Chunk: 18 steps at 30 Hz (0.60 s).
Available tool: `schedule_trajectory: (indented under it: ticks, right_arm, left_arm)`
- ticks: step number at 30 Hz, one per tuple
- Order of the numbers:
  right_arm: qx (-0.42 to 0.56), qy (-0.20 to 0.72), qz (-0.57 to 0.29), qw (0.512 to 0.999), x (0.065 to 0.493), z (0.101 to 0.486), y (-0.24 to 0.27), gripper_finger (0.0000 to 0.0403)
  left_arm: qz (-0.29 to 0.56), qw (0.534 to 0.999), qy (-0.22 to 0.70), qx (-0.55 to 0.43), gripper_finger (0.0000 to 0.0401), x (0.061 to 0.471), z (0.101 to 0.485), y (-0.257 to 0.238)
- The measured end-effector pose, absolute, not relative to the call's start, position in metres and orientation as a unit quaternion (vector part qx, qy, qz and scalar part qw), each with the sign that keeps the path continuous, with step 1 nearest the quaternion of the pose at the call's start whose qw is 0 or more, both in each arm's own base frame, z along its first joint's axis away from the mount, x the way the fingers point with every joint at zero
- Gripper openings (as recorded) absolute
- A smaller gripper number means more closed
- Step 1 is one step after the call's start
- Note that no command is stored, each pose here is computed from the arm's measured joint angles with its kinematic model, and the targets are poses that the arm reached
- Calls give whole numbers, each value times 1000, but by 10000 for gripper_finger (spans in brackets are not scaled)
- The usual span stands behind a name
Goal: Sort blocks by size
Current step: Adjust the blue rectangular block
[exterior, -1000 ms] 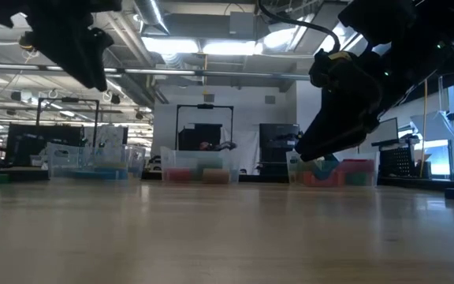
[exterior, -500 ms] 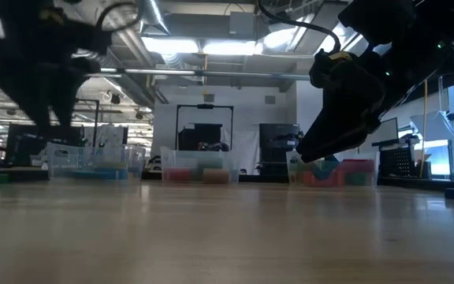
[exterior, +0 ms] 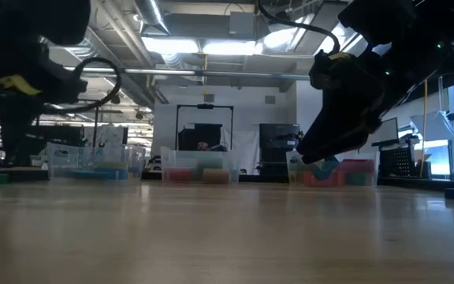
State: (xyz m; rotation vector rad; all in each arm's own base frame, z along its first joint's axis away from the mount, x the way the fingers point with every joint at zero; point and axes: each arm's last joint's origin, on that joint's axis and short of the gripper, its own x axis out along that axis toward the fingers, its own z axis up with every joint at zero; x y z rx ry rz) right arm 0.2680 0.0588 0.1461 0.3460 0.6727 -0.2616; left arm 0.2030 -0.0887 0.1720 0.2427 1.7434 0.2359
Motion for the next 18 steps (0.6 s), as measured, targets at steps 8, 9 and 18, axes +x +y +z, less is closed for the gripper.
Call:
schedule_trajectory:
  ticks: [8,9,18]
  right_arm:
    - [172,335,-117,919,268,145,60,257]
    - [172,334,-119,919,268,145,59,257]
    - [168,329,-130,920,268,145,59,257]
  left_arm:
    - [109,567,813,73,178,200,160,-91]
    - [113,554,821,73,177,199,159,-91]
    - [113,448,883,80,84,187,136,-89]
